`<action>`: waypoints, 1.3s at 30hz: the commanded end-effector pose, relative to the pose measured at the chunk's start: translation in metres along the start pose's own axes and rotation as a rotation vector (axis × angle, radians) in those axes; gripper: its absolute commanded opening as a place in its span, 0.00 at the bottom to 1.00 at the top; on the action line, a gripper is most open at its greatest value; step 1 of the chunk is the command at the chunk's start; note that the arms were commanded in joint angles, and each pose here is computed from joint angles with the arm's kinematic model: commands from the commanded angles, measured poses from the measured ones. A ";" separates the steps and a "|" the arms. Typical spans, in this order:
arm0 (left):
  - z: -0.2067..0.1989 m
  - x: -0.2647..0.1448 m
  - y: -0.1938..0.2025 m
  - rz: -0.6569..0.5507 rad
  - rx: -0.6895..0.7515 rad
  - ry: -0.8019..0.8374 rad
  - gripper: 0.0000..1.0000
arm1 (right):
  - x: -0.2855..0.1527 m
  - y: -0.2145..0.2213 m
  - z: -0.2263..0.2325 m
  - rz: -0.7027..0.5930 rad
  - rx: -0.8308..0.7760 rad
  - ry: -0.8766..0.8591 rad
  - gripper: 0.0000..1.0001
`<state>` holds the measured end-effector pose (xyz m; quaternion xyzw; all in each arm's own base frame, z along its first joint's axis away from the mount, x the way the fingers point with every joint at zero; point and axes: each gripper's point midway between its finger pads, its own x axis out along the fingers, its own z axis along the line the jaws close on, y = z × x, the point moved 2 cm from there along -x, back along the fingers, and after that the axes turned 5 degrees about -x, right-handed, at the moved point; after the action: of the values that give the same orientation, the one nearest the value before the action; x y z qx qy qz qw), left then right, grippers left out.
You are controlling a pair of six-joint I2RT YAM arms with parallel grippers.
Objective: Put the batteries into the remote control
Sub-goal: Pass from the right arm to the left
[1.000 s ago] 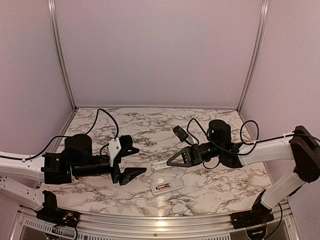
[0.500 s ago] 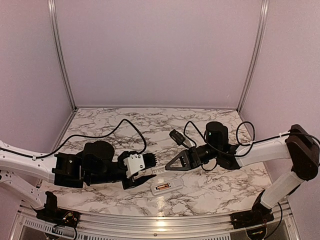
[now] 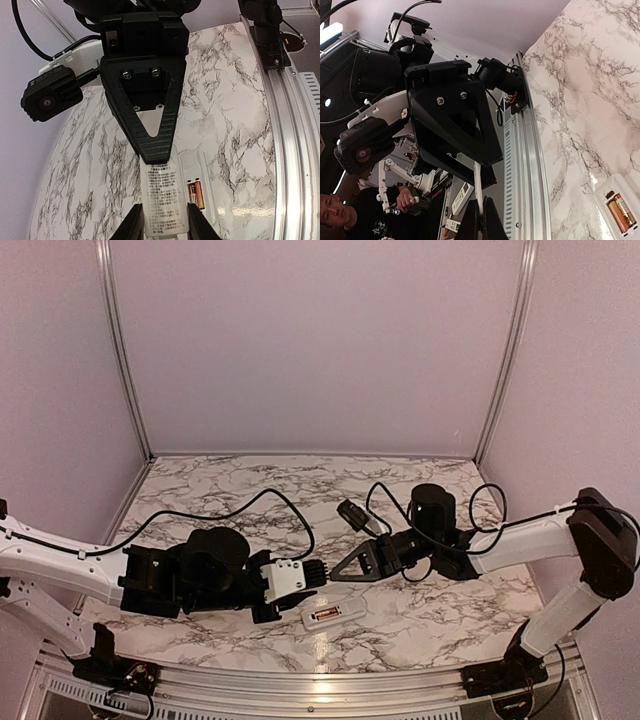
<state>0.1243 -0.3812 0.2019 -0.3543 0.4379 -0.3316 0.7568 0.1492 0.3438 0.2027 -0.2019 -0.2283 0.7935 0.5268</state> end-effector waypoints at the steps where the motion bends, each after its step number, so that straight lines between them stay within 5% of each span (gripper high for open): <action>1: 0.004 -0.002 -0.010 -0.009 0.006 -0.013 0.27 | 0.003 0.003 0.000 0.017 -0.003 -0.020 0.00; 5: 0.006 -0.003 -0.013 -0.002 -0.002 -0.022 0.19 | 0.004 0.005 -0.003 0.022 0.010 -0.020 0.00; 10: 0.004 -0.003 -0.007 0.036 -0.084 0.000 0.15 | -0.010 -0.001 -0.017 -0.006 0.005 0.039 0.33; 15: -0.010 0.006 0.017 0.190 -0.231 0.089 0.16 | -0.057 -0.009 -0.062 -0.085 0.027 0.331 0.43; 22: -0.025 0.027 0.045 0.415 -0.317 0.155 0.15 | -0.084 0.007 -0.104 -0.026 0.030 0.641 0.58; 32: -0.031 0.068 0.085 0.622 -0.323 0.184 0.15 | -0.085 0.034 -0.132 0.033 0.107 0.677 0.62; 39: -0.020 0.085 0.096 0.663 -0.327 0.149 0.13 | -0.079 0.043 -0.133 0.038 0.127 0.622 0.53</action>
<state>0.1496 -0.4027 0.0762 -0.2840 0.6313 -0.0298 0.7211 0.2248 0.2741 0.0791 -0.4151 0.0041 0.7086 0.5706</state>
